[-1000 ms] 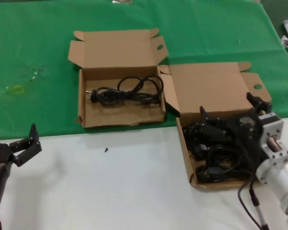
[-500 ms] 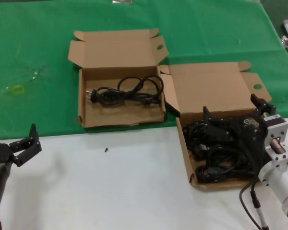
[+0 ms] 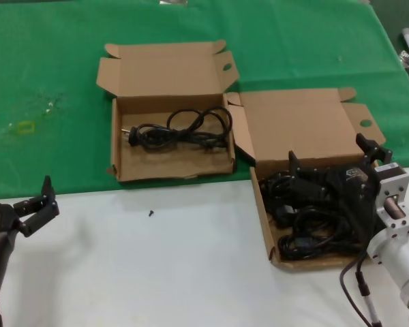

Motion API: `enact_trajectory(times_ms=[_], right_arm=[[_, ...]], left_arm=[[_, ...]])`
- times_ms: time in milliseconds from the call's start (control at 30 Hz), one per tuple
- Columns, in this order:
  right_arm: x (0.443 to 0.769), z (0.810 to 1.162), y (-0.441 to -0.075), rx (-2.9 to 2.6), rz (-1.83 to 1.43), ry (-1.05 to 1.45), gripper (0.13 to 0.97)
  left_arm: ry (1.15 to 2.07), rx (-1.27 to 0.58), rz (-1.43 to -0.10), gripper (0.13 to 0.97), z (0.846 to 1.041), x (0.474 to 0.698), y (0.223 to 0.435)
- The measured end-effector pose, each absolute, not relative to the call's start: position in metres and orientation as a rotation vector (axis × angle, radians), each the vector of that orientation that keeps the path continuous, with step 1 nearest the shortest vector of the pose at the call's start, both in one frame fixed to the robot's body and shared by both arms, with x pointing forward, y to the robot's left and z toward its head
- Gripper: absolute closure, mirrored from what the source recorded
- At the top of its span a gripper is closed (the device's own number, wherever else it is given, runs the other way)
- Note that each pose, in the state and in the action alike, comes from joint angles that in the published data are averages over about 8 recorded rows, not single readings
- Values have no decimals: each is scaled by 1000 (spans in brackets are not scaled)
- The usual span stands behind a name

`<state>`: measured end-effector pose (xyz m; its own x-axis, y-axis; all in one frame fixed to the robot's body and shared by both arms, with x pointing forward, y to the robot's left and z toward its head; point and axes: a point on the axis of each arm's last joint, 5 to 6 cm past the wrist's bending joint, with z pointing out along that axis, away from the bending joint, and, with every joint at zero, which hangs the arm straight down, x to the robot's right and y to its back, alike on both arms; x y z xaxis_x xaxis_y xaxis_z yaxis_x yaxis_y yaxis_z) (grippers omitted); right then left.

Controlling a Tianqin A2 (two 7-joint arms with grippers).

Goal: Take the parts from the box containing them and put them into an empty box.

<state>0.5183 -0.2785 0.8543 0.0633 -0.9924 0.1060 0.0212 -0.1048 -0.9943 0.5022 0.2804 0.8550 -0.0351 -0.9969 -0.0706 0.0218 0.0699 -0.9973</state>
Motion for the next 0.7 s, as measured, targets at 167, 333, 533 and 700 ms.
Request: enact_trajectory(times_ms=[167, 333, 533, 700], right_arm=[[518, 854, -278, -1303, -1246, 1097, 130], [518, 854, -278, -1303, -1246, 1097, 130], [518, 854, -278, -1303, -1246, 1097, 130], [518, 854, -278, -1303, -1246, 1097, 130]], left_arm=[[1253, -1125, -1193, 132, 855, 502, 280], [1253, -1125, -1193, 132, 855, 502, 280], [1253, -1125, -1193, 132, 855, 502, 280], [1253, -1125, -1193, 132, 855, 502, 280]])
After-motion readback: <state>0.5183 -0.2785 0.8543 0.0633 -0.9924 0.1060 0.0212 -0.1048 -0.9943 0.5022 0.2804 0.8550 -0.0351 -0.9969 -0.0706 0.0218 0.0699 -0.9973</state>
